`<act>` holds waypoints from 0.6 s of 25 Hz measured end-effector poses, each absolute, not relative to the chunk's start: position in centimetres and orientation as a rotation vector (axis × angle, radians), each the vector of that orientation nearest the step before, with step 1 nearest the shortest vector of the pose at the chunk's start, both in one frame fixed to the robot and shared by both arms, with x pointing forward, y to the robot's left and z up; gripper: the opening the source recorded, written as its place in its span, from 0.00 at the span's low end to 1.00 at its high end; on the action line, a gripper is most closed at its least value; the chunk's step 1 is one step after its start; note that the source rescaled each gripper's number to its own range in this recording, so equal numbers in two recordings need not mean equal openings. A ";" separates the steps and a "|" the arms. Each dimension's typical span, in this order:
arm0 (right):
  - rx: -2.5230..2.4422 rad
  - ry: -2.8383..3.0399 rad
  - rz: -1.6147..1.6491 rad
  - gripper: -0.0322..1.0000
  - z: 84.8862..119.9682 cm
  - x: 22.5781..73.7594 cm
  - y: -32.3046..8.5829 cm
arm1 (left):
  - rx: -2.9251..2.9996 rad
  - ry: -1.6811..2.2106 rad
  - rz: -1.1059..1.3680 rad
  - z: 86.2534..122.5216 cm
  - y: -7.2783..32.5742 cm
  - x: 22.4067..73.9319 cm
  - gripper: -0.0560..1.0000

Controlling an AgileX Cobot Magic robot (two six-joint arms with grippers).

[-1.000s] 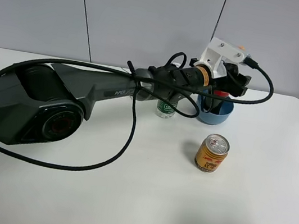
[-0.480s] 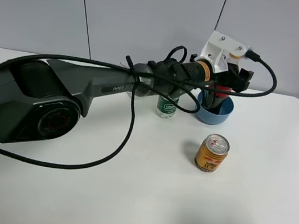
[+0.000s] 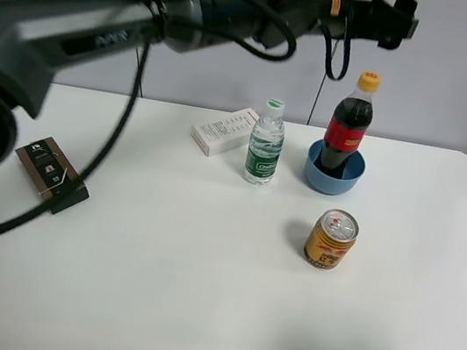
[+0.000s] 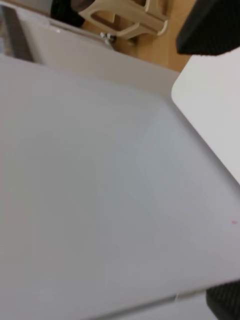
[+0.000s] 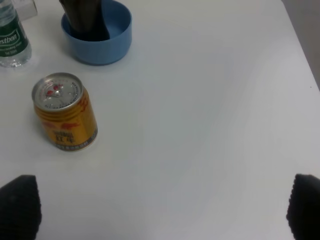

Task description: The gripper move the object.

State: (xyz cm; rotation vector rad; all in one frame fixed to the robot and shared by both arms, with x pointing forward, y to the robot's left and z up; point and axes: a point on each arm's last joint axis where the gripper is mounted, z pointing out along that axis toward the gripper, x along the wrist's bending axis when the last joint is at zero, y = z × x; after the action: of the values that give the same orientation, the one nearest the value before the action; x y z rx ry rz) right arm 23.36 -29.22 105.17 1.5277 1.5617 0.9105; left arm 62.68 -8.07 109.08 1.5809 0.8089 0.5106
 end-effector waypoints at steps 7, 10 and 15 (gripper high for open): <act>1.528 1.562 0.910 1.00 105.2 23.4 -29.2 | 1.608 0.911 0.578 119.5 -2.5 58.3 0.76; 1.528 1.562 0.910 1.00 105.2 23.4 -29.2 | 1.657 0.925 0.666 122.6 0.6 56.8 0.76; 1.528 1.562 0.910 1.00 105.2 23.4 -29.2 | 1.737 0.956 0.861 125.9 7.1 56.5 0.76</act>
State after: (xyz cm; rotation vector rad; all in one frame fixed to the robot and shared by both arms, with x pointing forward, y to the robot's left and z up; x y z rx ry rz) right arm 23.36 -29.22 105.17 1.5277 1.5617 0.9105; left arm 56.49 7.11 125.89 1.7372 0.9555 0.8613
